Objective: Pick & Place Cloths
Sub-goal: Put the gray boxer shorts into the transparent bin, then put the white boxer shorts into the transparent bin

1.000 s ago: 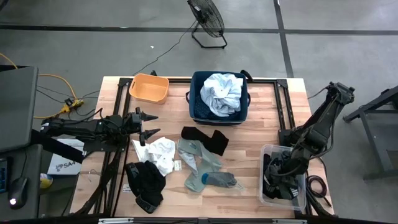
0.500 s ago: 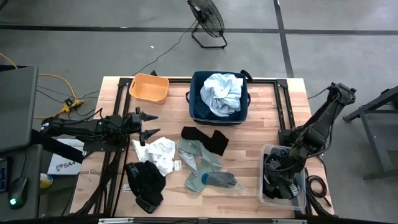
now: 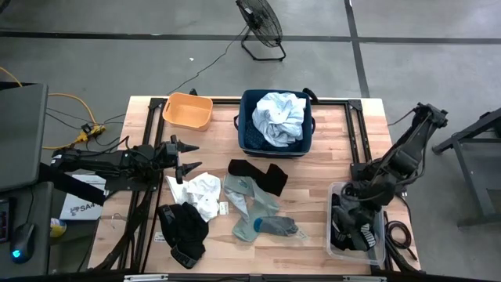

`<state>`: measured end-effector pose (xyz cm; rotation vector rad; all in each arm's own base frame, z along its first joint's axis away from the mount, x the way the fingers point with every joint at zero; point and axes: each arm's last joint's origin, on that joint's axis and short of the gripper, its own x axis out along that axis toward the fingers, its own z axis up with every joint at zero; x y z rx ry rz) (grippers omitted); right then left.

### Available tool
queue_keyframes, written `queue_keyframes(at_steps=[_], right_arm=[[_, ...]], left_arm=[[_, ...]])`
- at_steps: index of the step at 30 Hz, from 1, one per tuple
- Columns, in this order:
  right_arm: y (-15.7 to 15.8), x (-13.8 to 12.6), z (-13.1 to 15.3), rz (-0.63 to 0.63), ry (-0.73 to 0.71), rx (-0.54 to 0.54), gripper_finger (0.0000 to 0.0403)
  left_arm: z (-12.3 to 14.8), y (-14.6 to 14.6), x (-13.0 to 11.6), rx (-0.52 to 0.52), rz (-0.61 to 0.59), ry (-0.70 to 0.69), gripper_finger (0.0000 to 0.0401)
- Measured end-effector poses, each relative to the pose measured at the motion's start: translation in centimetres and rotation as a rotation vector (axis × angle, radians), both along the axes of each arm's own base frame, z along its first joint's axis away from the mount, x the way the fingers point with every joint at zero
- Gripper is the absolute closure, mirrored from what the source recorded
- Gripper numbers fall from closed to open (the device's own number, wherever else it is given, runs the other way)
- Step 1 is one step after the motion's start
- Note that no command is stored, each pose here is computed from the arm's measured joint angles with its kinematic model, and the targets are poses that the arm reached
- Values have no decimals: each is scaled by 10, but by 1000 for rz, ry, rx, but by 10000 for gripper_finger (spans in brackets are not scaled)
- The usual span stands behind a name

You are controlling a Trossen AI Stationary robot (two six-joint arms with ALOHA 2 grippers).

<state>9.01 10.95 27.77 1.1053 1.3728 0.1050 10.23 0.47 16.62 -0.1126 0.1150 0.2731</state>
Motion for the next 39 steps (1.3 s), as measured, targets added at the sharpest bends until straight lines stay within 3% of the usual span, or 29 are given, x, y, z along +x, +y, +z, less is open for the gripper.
queue_keyframes(at_steps=[11, 16, 22, 29, 34, 39], right_arm=[[-22, -23, 4, 9, 111, 48, 199], [-34, -31, 9, -35, 21, 55, 199], [-51, -38, 14, -96, -221, -25, 199], [-60, -36, 24, -135, -597, -218, 199], [-56, -24, 43, -171, -938, -381, 199], [-47, -10, 63, -199, -1208, -636, 199]], left_arm=[[0, 0, 0, -9, 1, -2, 96], [0, 0, 0, -26, 3, -8, 96], [1, -1, 0, -63, -20, -6, 96], [17, -1, 1, -146, -18, 90, 96], [31, -2, 5, -284, 14, 256, 96], [49, -4, 13, -465, 62, 419, 96]])
